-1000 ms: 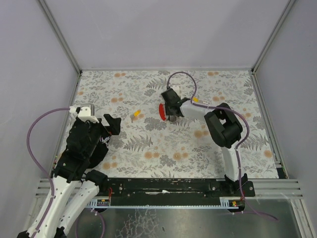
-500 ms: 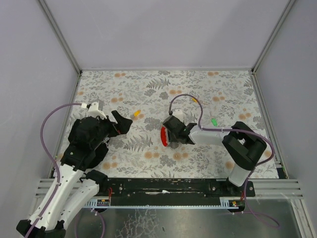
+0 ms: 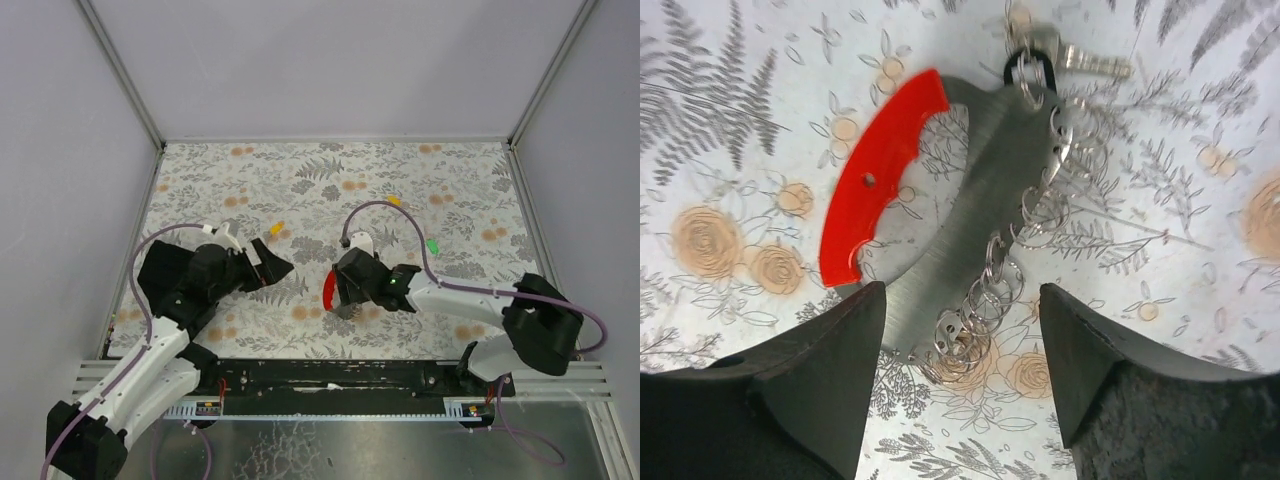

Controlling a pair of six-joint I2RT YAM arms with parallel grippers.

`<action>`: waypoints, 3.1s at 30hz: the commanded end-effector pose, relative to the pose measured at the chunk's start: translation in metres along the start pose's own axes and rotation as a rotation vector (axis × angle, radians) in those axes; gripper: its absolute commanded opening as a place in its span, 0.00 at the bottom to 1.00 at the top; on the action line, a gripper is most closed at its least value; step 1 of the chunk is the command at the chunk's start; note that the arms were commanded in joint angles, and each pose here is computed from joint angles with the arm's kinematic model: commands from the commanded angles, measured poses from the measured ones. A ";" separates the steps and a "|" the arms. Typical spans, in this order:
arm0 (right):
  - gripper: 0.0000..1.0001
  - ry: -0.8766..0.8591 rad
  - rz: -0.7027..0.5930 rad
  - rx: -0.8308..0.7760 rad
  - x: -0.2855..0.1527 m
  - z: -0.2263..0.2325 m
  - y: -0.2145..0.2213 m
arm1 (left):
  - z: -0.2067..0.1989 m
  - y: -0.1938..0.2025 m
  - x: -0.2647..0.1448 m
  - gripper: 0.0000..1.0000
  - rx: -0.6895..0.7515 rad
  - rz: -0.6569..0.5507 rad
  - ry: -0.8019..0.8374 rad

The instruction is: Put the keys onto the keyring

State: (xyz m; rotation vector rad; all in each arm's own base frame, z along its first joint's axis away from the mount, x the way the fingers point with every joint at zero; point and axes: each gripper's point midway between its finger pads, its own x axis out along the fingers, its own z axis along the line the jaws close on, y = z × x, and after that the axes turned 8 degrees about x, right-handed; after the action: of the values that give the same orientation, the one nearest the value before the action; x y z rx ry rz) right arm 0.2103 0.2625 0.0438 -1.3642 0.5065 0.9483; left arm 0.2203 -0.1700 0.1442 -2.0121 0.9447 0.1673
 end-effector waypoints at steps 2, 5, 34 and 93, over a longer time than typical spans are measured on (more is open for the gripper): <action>0.71 -0.074 -0.117 -0.113 -0.028 0.000 -0.046 | -0.030 -0.010 0.017 0.96 0.031 -0.064 0.121; 0.70 -0.143 -0.147 -0.103 -0.029 -0.008 -0.063 | -0.031 0.000 0.031 0.91 0.051 -0.033 0.124; 0.61 0.131 -0.377 0.106 -0.003 -0.121 -0.099 | -0.076 0.046 0.177 0.41 0.134 0.142 0.085; 0.64 -0.518 -0.685 -0.244 -0.081 -0.021 -0.118 | -0.111 -0.011 0.083 0.00 0.765 0.137 0.229</action>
State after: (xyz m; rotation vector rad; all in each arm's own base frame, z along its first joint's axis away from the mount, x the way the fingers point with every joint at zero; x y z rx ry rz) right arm 0.2660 0.2194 0.1375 -1.2590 -0.2307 0.8136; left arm 0.2681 -0.2926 0.1557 -1.3431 1.0467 -0.2239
